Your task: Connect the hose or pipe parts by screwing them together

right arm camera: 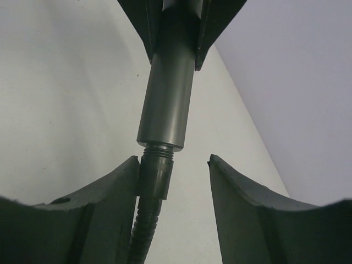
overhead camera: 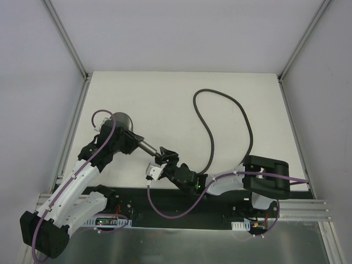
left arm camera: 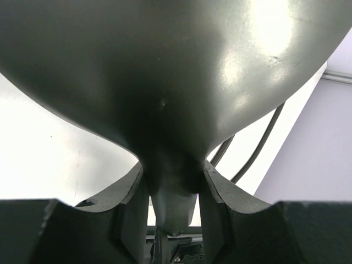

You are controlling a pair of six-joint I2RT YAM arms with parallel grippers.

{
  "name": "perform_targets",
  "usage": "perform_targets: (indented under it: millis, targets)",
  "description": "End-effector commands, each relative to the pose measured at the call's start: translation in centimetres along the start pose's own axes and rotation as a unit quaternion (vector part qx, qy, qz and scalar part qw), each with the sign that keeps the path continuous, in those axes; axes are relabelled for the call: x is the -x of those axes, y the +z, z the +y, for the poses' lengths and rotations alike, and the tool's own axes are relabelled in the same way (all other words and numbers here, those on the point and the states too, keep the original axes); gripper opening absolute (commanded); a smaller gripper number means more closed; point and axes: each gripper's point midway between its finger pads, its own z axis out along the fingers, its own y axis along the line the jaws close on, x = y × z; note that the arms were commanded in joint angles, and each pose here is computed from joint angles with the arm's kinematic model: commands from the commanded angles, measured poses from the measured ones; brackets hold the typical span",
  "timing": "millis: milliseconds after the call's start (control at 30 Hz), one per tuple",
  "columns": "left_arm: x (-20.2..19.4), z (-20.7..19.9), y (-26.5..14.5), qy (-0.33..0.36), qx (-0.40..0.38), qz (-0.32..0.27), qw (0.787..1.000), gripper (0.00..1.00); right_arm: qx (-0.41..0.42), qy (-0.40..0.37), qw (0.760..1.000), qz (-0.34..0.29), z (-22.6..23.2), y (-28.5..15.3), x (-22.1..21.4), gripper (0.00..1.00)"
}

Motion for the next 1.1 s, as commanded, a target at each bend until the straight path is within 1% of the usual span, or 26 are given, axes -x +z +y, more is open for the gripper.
perform_targets:
  millis: [0,67,100,167,200,267,300,333,367,433,467,533,567,633,667,700,733,767,800,833,900,933,1000,1033,1067]
  targets:
    - [0.2,-2.8,-1.4,-0.005,-0.041,0.005,0.999,0.0,-0.025,0.01,0.999,-0.031,-1.6,0.8,2.6,0.47]
    - [0.1,-3.0,-1.7,-0.004,-0.047,0.008,0.999,0.0,-0.014,0.017,0.999,-0.034,-1.4,0.8,2.8,0.38]
    - [-0.1,-3.1,-1.8,-0.002,-0.051,0.012,0.999,0.0,-0.007,0.02,0.999,-0.032,-1.2,0.8,2.6,0.25]
    - [-0.1,-3.3,-2.0,0.004,-0.057,0.015,0.998,0.0,0.008,0.048,0.998,-0.044,-1.2,0.7,3.1,0.15]
    - [-0.3,-3.4,-2.1,0.016,-0.059,0.019,0.998,0.0,0.017,0.058,0.997,-0.044,-1.1,0.6,3.0,0.07]
    - [-0.4,-3.5,-2.2,0.032,-0.069,0.022,0.997,0.0,0.042,0.116,0.991,-0.061,-1.3,0.5,3.4,0.01]
    - [-0.7,-3.4,-2.0,0.045,-0.074,0.026,0.996,0.0,0.052,0.136,0.987,-0.062,-1.4,0.4,3.2,0.01]
    - [-0.9,-4.5,-2.1,0.05,-0.106,0.032,0.993,0.0,0.063,0.188,0.978,-0.066,-1.3,0.3,3.2,0.01]
    - [-1.3,-3.8,-1.7,0.051,-0.113,0.036,0.992,0.0,0.08,0.213,0.971,-0.076,-1.8,0.4,3.0,0.01]
    - [-2.0,-4.1,-1.6,0.051,-0.146,0.046,0.987,0.0,0.099,0.263,0.956,-0.085,-2.2,0.4,2.8,0.01]
    - [-2.1,-4.5,-1.4,0.057,-0.179,0.041,0.981,0.0,0.116,0.306,0.94,-0.091,-2.6,0.5,2.7,0.01]
    - [-2.3,-4.2,-1.1,0.058,-0.195,0.038,0.978,0.0,0.138,0.339,0.925,-0.1,-2.7,0.4,2.5,0.01]
    - [-2.4,-4.3,-1.1,0.064,-0.215,0.034,0.974,0.0,0.156,0.356,0.916,-0.099,-2.7,0.6,2.0,0.01]
    - [-2.4,-5.0,-1.2,0.087,-0.247,0.024,0.965,0.0,0.17,0.41,0.889,-0.109,-2.9,0.4,2.0,0.01]
    - [-2.6,-4.6,-0.9,0.096,-0.256,0.025,0.962,0.0,0.184,0.43,0.877,-0.109,-2.9,0.6,1.2,0.01]
    - [-2.3,-6.0,-1.6,0.115,-0.299,0.007,0.947,0.0,0.186,0.474,0.851,-0.128,-3.6,0.4,1.7,0.01]
    - [-2.7,-5.3,-1.2,0.121,-0.311,0.006,0.943,0.0,0.182,0.497,0.839,-0.124,-3.9,0.8,0.5,0.01]
    - [-2.9,-5.3,-1.3,0.128,-0.33,0.003,0.935,0.0,0.195,0.513,0.825,-0.135,-3.9,0.6,0.7,0.01]
    - [-2.5,-6.8,-2.4,0.134,-0.377,-0.017,0.916,0.0,0.195,0.548,0.797,-0.162,-5.1,0.4,1.6,0.01]
    - [-2.8,-5.9,-1.9,0.134,-0.378,-0.019,0.916,0.0,0.193,0.562,0.788,-0.159,-5.1,0.7,0.6,0.01]
    - [-2.5,-5.9,-1.9,0.135,-0.389,-0.032,0.911,0.0,0.203,0.58,0.769,-0.176,-5.6,0.4,1.0,0.01]
    - [-2.5,-5.8,-1.8,0.136,-0.39,-0.036,0.91,0.0,0.209,0.593,0.758,-0.172,-5.6,0.5,1.0,0.01]
    - [-2.2,-5.4,-1.3,0.137,-0.382,-0.045,0.913,0.0,0.223,0.597,0.751,-0.172,-5.3,0.5,1.4,0.02]
    - [-2.2,-5.1,-1.1,0.135,-0.377,-0.046,0.915,0.0,0.224,0.602,0.747,-0.171,-5.5,0.5,1.4,0.05]
    - [-2.1,-5.0,-0.9,0.134,-0.373,-0.047,0.917,0.0,0.223,0.603,0.747,-0.171,-5.5,0.6,1.4,0.17]
